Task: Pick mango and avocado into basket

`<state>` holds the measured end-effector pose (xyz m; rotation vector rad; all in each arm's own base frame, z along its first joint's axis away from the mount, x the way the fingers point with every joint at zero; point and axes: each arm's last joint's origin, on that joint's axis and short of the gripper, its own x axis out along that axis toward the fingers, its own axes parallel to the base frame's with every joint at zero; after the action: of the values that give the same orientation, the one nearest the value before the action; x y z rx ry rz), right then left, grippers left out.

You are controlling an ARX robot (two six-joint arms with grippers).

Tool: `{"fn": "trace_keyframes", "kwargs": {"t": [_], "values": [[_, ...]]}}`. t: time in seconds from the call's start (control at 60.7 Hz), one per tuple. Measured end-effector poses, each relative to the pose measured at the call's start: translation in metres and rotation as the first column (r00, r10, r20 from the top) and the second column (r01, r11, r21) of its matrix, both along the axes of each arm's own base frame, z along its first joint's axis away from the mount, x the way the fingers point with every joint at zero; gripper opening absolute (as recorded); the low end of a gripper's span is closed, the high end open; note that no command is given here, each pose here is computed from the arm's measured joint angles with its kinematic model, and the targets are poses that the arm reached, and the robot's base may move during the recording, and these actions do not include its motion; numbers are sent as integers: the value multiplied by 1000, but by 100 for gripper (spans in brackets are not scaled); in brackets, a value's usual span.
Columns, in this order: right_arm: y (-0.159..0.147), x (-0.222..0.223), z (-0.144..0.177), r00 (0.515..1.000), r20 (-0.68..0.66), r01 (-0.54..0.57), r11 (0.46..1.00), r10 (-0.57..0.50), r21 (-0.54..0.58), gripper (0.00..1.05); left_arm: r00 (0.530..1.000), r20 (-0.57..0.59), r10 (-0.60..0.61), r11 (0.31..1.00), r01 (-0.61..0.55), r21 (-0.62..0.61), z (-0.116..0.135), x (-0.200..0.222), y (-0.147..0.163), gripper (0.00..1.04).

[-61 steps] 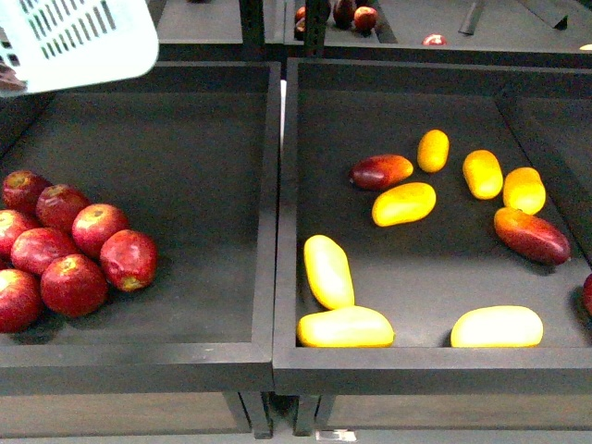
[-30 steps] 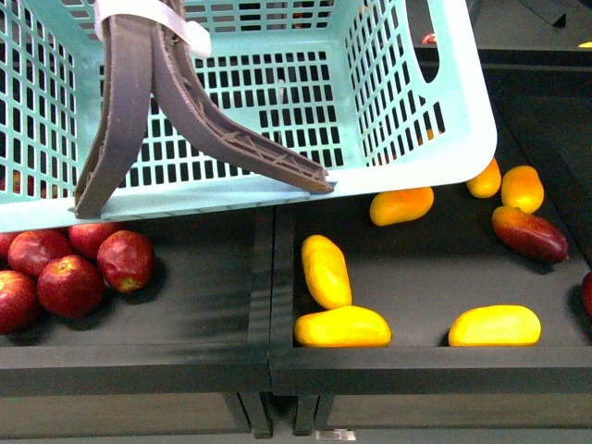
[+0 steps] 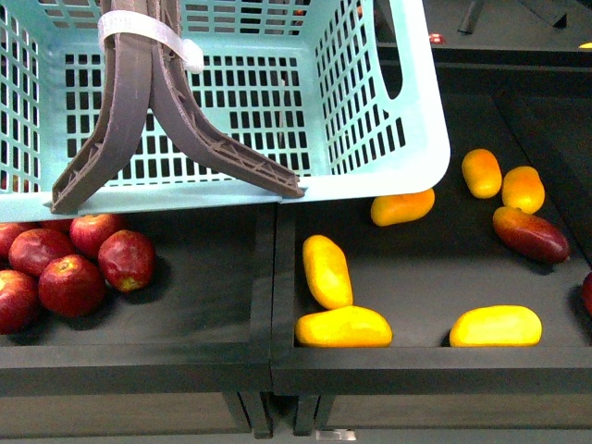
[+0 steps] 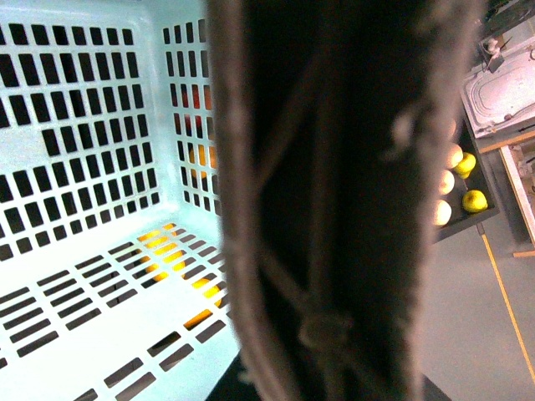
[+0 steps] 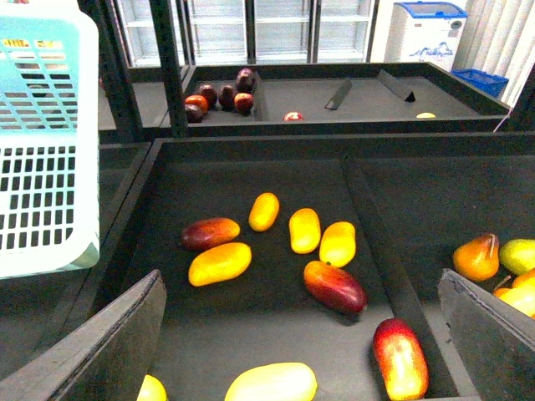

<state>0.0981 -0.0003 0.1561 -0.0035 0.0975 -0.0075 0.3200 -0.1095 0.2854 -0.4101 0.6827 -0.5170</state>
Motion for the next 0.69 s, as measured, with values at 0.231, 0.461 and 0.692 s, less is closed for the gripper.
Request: {"fn": "trace_keyframes", "kwargs": {"t": [0.231,0.461,0.692], "values": [[0,0,0,1000,0,0,1000,0,0,97,1000,0,1,1000,-1,0,0,0,0,6],[0,0,0,1000,0,0,1000,0,0,97,1000,0,1,1000,-1,0,0,0,0,6],[0,0,0,1000,0,0,1000,0,0,97,1000,0,1,1000,-1,0,0,0,0,6]]}}
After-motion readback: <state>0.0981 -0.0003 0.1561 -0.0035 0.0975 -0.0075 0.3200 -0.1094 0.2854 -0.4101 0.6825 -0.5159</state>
